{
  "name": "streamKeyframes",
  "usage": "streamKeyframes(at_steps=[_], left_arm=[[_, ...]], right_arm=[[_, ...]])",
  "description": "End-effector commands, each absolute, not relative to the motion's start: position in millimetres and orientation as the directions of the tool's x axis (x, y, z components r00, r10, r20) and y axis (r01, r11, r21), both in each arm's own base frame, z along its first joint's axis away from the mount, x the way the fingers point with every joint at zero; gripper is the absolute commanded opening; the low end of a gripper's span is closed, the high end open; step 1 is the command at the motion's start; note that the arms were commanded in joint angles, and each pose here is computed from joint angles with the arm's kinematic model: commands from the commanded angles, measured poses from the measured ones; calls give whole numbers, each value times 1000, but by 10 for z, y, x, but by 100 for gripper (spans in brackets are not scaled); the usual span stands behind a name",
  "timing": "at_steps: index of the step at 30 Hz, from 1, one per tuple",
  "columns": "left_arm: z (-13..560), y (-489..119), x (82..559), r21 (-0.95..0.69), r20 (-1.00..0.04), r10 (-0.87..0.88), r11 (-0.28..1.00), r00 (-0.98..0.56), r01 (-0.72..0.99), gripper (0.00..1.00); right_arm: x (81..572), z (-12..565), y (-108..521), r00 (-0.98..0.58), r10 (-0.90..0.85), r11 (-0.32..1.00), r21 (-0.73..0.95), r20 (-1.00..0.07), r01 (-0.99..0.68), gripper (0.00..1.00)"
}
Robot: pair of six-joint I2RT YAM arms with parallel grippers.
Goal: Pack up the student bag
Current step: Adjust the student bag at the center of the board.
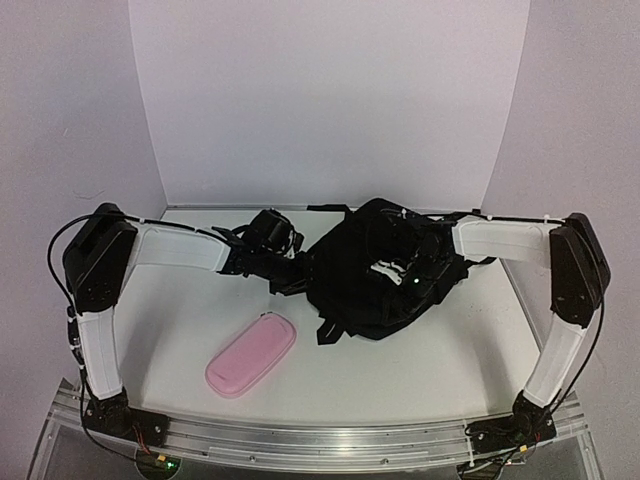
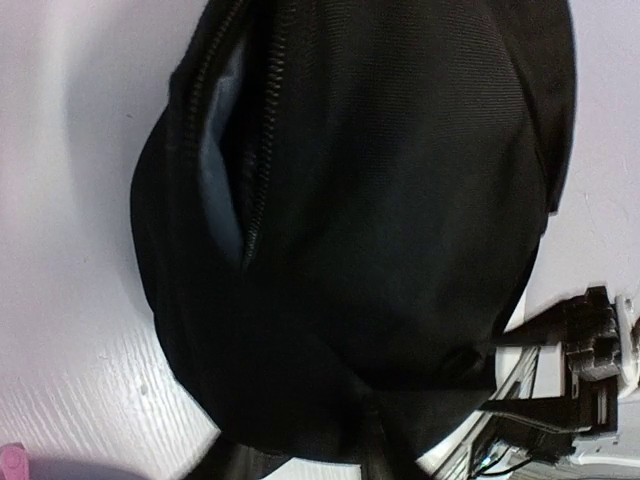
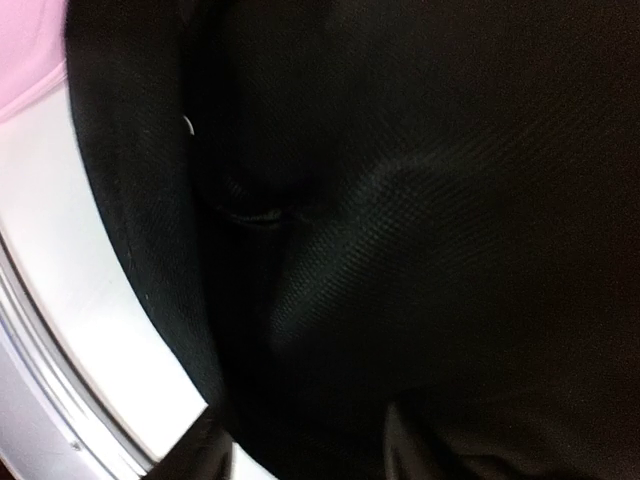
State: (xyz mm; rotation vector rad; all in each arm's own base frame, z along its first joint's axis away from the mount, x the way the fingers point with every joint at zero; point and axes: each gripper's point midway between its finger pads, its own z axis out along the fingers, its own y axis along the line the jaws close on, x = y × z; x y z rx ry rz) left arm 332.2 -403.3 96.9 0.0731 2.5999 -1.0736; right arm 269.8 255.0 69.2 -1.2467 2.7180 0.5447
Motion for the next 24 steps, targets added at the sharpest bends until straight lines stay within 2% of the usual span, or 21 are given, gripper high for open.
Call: streamKeyframes(at_steps=[1,5,8,9,13,15,17,20,22,24], left_arm=[[1235,-4067,3777,-722,-365,-132,665,-921,191,12],[1208,-4083,4032,-725,-371,-112,655,-922,212,0],[1284,-4135,4109,-742,-378,-93,626,-921,241,1],[1326,-4134,4104,-746,-386,-93,617,-918,251,4],[1462,-3997,3934,-768,-406,-111,579,-907,273,26],[1540,-3924,3862,-764,-437,-116,572,-892,300,43],[1633,-3832,3771,-743,-462,-114,591,-879,314,56],[1697,-3713,3632,-637,-506,-91,710,-857,301,65],[1710,-3648,3597,-563,-521,-94,785,-848,259,67],[1701,-3662,3546,-555,-498,-106,802,-860,222,69]], right_arm=[[2375,810,2990,-648,-708,503,443,-282,-742,33],[2030,849,3395,-543,-777,377,456,-318,-806,35],[1923,960,3621,-507,-788,317,477,-348,-820,49],[1942,1015,3653,-500,-785,309,470,-365,-827,53],[2164,1330,3615,-428,-776,307,315,-464,-898,66],[2244,1474,3582,-425,-758,321,284,-495,-903,68],[2352,1614,3554,-455,-723,358,282,-519,-890,69],[2657,1729,3481,-542,-644,469,282,-540,-837,65],[2895,1787,3416,-610,-563,537,314,-558,-783,58],[3092,1806,3368,-660,-487,586,346,-571,-732,50]])
